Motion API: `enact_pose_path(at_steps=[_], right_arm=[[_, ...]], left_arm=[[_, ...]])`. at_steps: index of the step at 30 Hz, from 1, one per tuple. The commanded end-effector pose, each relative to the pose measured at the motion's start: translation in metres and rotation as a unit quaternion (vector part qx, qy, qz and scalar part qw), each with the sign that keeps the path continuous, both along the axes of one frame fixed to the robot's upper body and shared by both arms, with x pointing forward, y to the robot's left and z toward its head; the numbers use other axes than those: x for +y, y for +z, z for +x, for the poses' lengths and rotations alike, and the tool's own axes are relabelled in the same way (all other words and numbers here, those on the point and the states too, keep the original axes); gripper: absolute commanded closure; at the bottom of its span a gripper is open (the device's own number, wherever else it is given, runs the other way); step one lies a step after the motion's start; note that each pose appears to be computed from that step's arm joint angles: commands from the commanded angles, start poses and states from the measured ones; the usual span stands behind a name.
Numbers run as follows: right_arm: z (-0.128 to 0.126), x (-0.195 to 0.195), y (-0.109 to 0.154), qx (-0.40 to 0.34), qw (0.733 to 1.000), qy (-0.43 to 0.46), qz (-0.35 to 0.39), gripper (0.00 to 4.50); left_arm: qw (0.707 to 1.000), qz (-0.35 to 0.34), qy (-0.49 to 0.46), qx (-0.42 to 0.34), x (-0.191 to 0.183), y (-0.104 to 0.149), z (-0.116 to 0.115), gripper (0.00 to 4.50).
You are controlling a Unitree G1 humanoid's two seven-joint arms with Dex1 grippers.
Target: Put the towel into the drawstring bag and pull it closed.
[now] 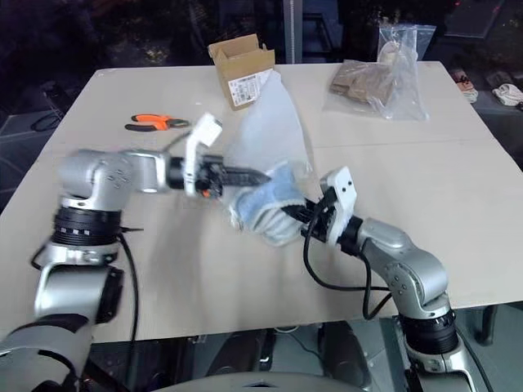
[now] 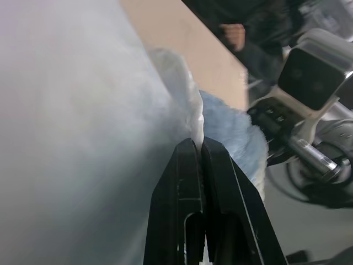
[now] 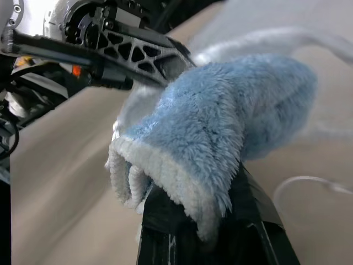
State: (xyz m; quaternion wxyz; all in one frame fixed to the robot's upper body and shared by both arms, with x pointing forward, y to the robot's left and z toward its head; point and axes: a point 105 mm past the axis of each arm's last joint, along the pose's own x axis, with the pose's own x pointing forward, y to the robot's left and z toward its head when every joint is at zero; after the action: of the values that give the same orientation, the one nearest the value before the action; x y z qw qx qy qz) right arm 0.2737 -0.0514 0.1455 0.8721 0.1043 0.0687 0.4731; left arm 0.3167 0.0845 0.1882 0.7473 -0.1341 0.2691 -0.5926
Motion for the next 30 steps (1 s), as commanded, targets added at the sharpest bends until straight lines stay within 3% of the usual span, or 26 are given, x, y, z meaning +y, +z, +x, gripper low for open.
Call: enact_pose_path(at_steps=[1,5,11,15,17,23,27,30], right_arm=[[-0.004,-0.013,0.004,0.001,1.0,-0.027,0.015,4.48],[-0.014,-0.035,-0.017,0.031,0.998,-0.061,-0.013,4.48],[-0.057,-0.053,0.02,-0.002,0.998,-0.028,0.049,4.48],[-0.065,-0.056,0.025,0.0,0.998,-0.031,0.055,4.48],[-0.069,-0.051,0.028,-0.003,0.998,-0.02,0.059,4.48],[-0.07,-0.039,0.049,-0.024,0.996,0.003,0.088,4.48],[-0.068,-0.035,0.057,-0.031,0.995,0.018,0.097,4.48],[-0.064,-0.035,0.063,-0.037,0.994,0.029,0.101,4.48]], left_arm=[[1.0,-0.01,-0.029,0.002,-0.008,-0.001,-0.012,4.5],[1.0,0.026,0.009,-0.011,0.008,-0.019,-0.001,4.5],[0.996,-0.048,-0.046,-0.059,-0.019,0.045,-0.006,4.5],[0.997,-0.042,-0.058,-0.031,-0.03,0.026,-0.012,4.5],[0.998,-0.06,-0.029,-0.019,-0.021,0.027,-0.006,4.5],[0.989,-0.062,0.105,-0.082,0.047,0.078,0.026,4.5],[0.978,-0.042,0.151,-0.137,0.082,0.115,0.025,4.5],[0.974,-0.019,0.157,-0.161,0.092,0.127,0.021,4.5]])
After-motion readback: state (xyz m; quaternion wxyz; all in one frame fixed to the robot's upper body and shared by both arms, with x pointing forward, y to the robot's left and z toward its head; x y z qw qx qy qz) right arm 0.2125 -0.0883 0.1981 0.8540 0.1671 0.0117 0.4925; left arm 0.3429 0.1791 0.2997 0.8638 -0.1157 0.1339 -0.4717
